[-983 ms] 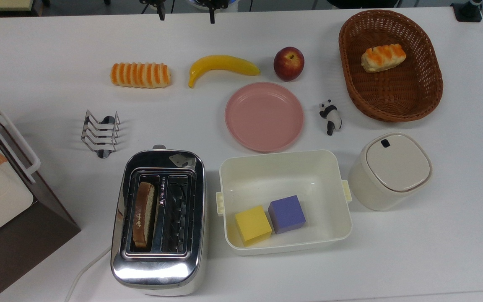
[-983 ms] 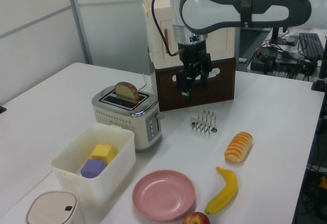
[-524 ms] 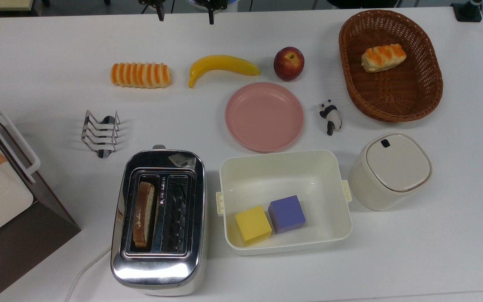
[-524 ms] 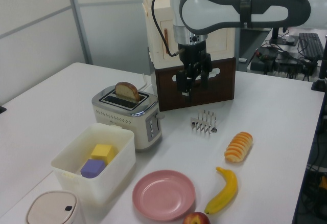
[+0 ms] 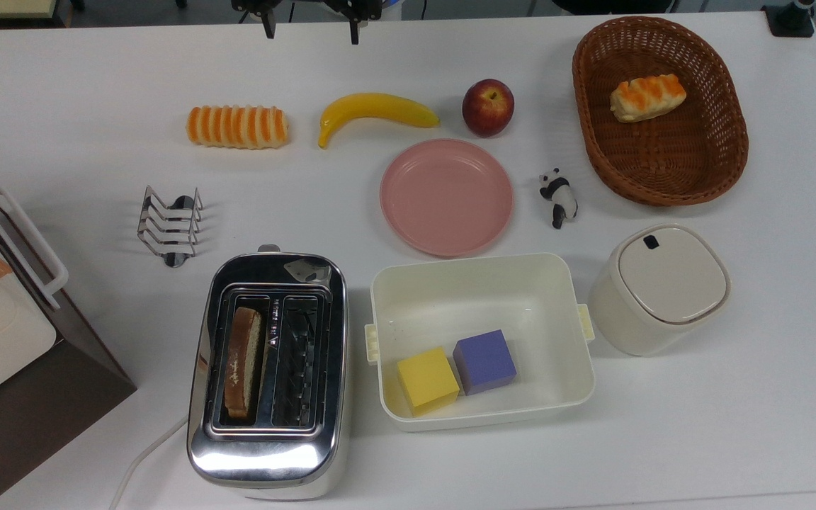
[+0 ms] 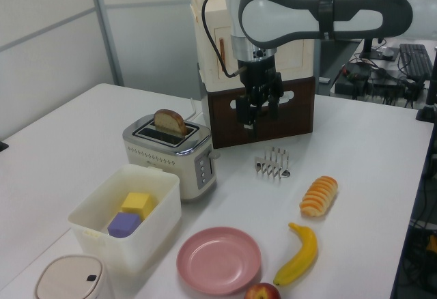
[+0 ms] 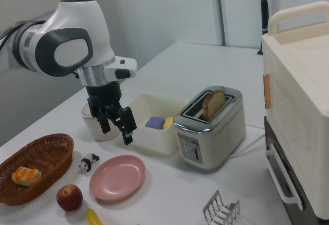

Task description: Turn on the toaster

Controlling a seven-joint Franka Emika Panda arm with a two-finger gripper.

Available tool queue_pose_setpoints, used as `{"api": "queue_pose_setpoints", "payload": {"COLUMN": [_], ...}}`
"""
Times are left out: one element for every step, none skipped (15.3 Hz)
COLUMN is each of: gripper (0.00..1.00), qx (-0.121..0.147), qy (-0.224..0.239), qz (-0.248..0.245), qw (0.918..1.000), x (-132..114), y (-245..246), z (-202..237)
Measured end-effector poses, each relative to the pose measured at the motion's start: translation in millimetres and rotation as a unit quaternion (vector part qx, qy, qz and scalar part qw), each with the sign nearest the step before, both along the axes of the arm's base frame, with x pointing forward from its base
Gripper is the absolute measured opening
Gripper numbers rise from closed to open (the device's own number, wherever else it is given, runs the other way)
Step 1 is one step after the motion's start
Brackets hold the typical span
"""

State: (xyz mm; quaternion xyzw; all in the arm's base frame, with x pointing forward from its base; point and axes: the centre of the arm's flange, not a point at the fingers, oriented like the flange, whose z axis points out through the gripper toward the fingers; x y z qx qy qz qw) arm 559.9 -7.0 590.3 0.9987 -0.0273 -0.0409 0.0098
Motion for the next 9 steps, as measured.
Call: {"api": "queue_pose_setpoints", "payload": {"gripper": [1.00,1.00,1.00,1.00,1.00,1.00,1.00,1.00,1.00], "qx": [-0.001,-0.001,-0.001,-0.001,-0.001,-0.001,-0.001,-0.001,-0.001], "qy": [0.001,0.002,0.002,0.002,0.002,0.003,0.003,0.003,0.003], "qz": [0.003,0.008,0.011,0.013,0.016,0.018,0.019,0.020,0.021], "qw": [1.0000,1.0000,0.9999,0.9999,0.9999,0.9998,0.9998,0.9998,0.9998], "x": [0.4,0.7,0.9,1.0,1.0,1.1,1.2,1.3,1.4], "y": [-0.3,-0.3,-0.3,-0.3,-0.3,-0.3,-0.3,-0.2,-0.1], "z": [-0.9,-1.5,-1.9,-2.1,-2.3,-2.4,-2.6,-2.8,-3.1]}}
